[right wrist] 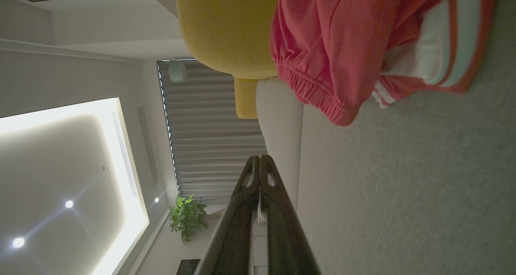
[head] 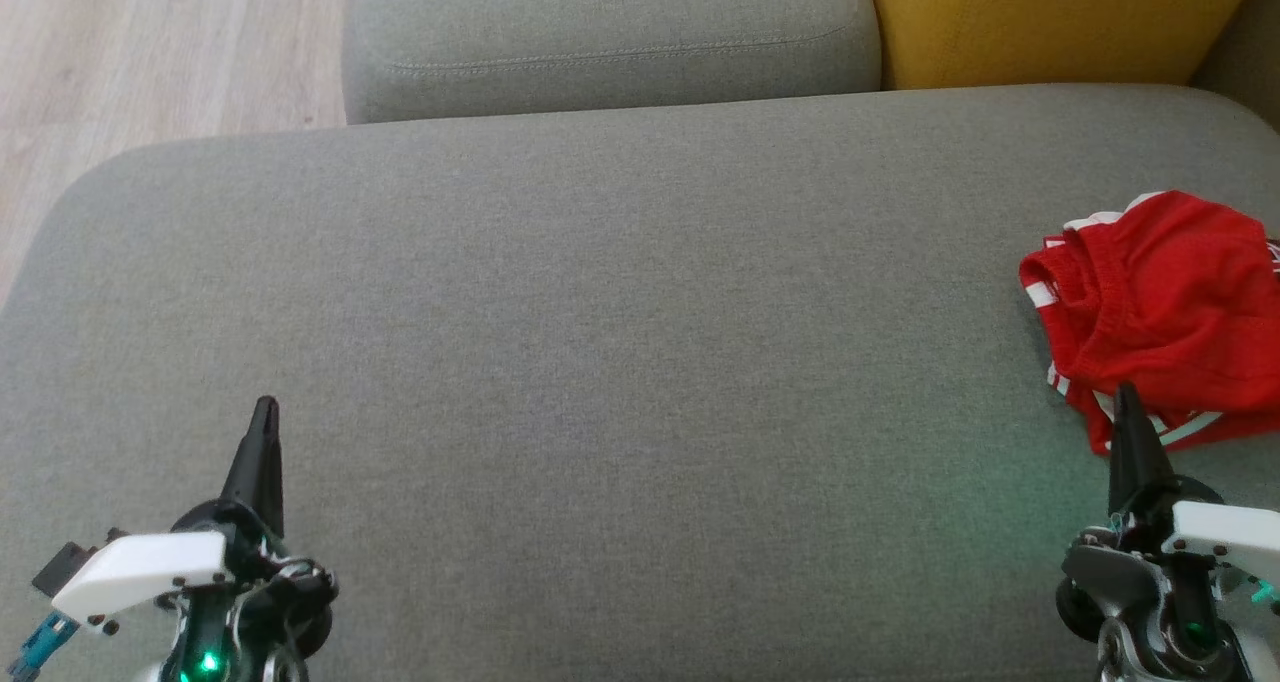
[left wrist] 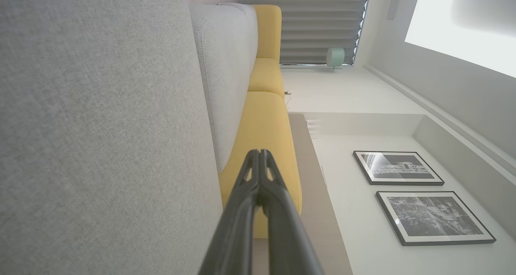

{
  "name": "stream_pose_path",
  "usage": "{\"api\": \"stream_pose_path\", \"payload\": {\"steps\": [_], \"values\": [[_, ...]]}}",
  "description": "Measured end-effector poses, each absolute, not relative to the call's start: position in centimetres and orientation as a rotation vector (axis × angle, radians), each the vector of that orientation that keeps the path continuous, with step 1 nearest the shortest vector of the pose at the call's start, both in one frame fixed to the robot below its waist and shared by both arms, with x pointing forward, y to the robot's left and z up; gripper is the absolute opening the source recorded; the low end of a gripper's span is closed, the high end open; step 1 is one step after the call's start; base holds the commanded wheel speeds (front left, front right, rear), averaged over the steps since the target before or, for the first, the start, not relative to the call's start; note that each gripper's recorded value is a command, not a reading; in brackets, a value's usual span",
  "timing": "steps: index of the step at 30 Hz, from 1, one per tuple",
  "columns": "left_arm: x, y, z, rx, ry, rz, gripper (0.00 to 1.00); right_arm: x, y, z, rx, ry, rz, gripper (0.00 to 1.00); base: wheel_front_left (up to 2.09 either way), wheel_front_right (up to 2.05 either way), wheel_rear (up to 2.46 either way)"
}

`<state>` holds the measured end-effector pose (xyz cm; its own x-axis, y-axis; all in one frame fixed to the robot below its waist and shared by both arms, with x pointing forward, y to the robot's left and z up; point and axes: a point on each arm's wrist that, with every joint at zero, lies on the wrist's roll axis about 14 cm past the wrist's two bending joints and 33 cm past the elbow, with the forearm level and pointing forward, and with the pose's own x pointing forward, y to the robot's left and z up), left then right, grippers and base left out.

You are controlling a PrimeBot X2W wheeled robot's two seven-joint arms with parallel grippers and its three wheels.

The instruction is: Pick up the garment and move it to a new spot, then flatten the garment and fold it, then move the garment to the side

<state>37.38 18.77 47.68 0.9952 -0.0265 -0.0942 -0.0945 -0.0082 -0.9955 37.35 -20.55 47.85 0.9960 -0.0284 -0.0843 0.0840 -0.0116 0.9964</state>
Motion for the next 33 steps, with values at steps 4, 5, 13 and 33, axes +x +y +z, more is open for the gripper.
{"api": "stream_pose_path", "payload": {"steps": [4,5,13,33], "values": [[37.38,18.76,47.68,-1.579,0.096,0.052,0.0,37.35,-20.59,47.85,1.58,0.043,-0.09,0.0,0.0,0.0,0.0],[37.38,18.73,47.68,-1.58,0.098,0.05,0.0,37.35,-20.59,47.85,1.58,0.043,-0.09,0.0,0.0,0.0,0.0],[37.37,18.76,47.69,-1.58,0.098,0.051,0.0,37.35,-20.6,47.85,1.581,0.044,-0.089,0.0,0.0,0.0,0.0],[37.36,19.05,47.69,-1.583,0.089,0.059,0.0,37.34,-20.69,47.85,1.581,0.042,-0.091,0.0,0.0,0.0,0.0]]}}
